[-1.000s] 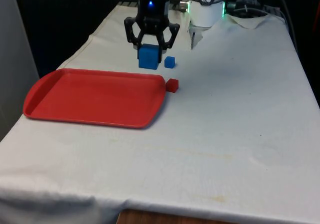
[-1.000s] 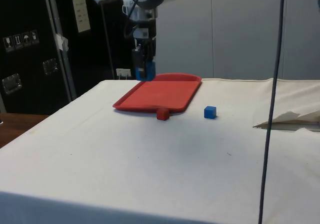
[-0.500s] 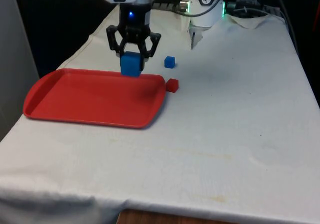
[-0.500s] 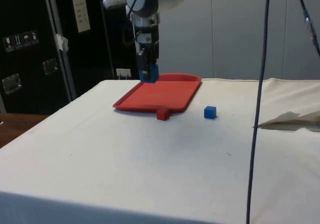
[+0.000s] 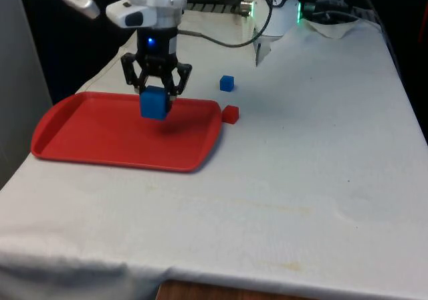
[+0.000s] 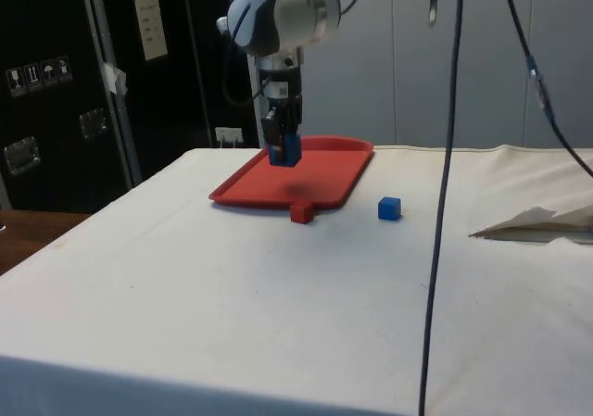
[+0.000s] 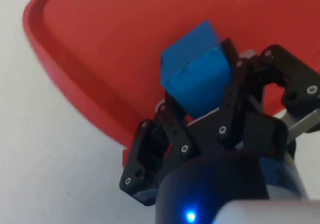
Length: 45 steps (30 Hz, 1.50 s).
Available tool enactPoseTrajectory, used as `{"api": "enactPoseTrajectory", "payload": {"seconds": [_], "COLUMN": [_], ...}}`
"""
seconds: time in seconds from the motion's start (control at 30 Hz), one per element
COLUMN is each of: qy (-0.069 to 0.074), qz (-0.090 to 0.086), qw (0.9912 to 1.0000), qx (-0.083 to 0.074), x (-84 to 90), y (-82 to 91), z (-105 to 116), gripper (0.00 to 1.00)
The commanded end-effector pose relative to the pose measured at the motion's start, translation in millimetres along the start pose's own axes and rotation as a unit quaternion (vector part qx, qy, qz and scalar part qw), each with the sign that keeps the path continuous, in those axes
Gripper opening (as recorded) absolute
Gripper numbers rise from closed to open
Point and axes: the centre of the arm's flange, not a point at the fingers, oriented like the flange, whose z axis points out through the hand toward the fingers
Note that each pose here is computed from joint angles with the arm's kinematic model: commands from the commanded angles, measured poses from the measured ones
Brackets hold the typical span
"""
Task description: Pick up the largest block and place it onto the tray.
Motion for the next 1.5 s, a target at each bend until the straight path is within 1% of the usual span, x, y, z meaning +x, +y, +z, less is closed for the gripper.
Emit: {"api": "enactPoseTrajectory", "payload": {"seconds": [0.0, 0.03, 0.07, 0.1, 0.13, 0.33, 0.37, 0.4, 0.5, 0.87, 0.9, 0.93, 0.97, 1.23, 1.27, 1.47], "qy": [0.0, -0.001, -0.001, -0.001, -0.001, -0.001, -0.001, -0.001, -0.001, -0.001, -0.001, -0.001, -0.001, -0.002, -0.002, -0.001], "qz": [0.0, 0.002, 0.003, 0.002, 0.003, 0.008, 0.008, 0.009, 0.008, 0.008, 0.008, 0.008, 0.008, 0.008, 0.008, 0.008], "qw": [0.99999, 0.99998, 0.99998, 1.0, 0.99998, 0.99995, 0.99997, 0.99995, 0.99996, 0.99996, 0.99996, 0.99996, 0.99996, 0.99996, 0.99996, 0.99997], "qx": [0.005, 0.005, 0.005, 0.0, 0.005, 0.006, 0.001, 0.005, 0.004, 0.003, 0.003, 0.003, 0.003, 0.003, 0.003, 0.003], "x": [1.5, 2.0, 2.2, 1.0, 2.5, 3.4, 2.1, 3.8, 5.0, 6.1, 5.9, 5.9, 6.2, 6.1, 6.1, 6.5], "y": [5.2, 11.3, 13.8, 10.6, 16.2, 34.2, 31.8, 36.2, 37.9, 37.2, 37.2, 37.2, 36.6, 36.5, 36.5, 36.5], "z": [6, 12, 15, 13, 18, 39, 38, 40, 41, 41, 42, 42, 41, 42, 42, 41], "gripper": [0.0, 0.0, 0.0, 0.0, 0.0, 0.0, 0.0, 0.0, 0.0, 0.0, 0.01, 0.06, 0.14, 0.94, 1.0, 1.0]}}
